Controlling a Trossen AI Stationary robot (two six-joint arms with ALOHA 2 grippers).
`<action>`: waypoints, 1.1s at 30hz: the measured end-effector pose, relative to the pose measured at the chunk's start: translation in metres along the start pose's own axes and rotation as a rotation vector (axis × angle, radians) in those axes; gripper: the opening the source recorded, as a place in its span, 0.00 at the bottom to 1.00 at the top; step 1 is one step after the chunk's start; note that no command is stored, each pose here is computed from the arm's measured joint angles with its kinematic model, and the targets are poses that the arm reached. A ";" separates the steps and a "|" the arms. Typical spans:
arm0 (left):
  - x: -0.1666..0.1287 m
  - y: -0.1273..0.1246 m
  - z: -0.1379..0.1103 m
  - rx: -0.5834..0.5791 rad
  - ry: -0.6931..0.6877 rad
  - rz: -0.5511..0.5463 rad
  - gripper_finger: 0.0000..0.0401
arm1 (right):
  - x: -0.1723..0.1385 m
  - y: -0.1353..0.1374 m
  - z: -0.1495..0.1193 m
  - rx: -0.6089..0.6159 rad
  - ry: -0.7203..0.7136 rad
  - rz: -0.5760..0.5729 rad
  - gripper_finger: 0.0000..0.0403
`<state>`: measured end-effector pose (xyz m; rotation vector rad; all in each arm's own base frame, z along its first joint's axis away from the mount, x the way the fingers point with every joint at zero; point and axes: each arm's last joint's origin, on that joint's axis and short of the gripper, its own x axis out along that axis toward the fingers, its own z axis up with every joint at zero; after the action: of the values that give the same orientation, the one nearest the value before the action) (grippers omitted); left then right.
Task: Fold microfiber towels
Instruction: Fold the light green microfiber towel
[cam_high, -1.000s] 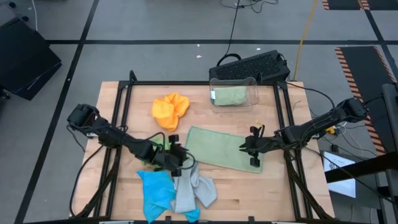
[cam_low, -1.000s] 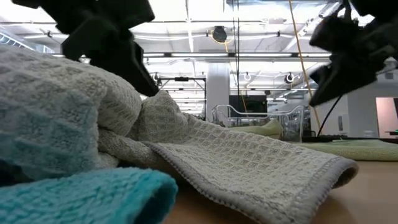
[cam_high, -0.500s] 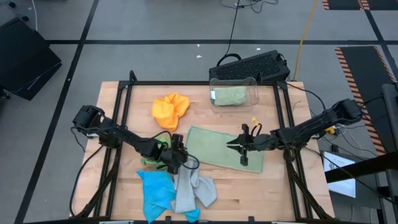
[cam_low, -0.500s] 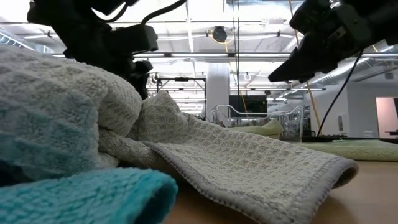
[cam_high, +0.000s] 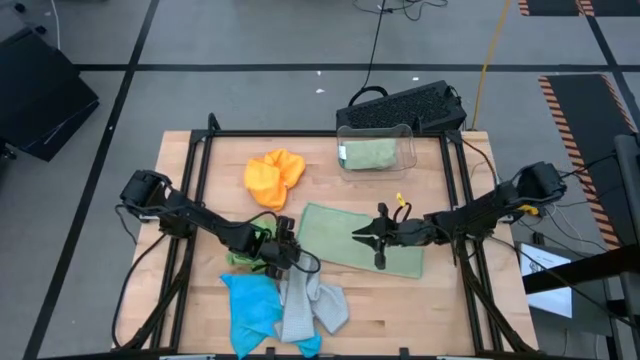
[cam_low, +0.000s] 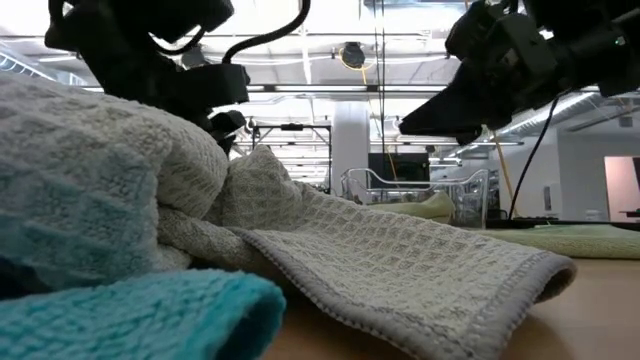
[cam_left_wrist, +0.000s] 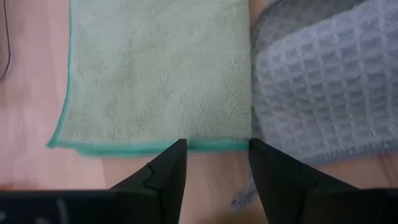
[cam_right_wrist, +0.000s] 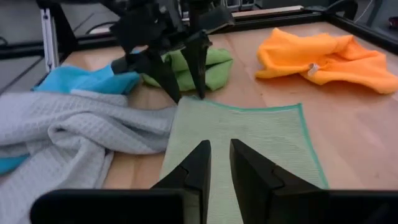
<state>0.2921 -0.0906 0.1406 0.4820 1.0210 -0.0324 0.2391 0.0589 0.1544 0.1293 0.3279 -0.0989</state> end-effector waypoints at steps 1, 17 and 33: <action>0.000 0.000 0.000 0.008 0.002 0.000 0.43 | 0.002 0.000 -0.001 0.015 -0.005 0.001 0.14; 0.000 0.001 0.004 0.015 -0.039 -0.001 0.03 | 0.050 0.038 0.008 0.049 -0.006 -0.027 0.14; -0.026 0.003 0.028 -0.029 -0.203 -0.077 0.03 | 0.114 0.073 0.000 -0.012 0.015 -0.098 0.44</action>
<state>0.3020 -0.1045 0.1752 0.4036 0.8391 -0.1328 0.3546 0.1228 0.1254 0.1018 0.3498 -0.1924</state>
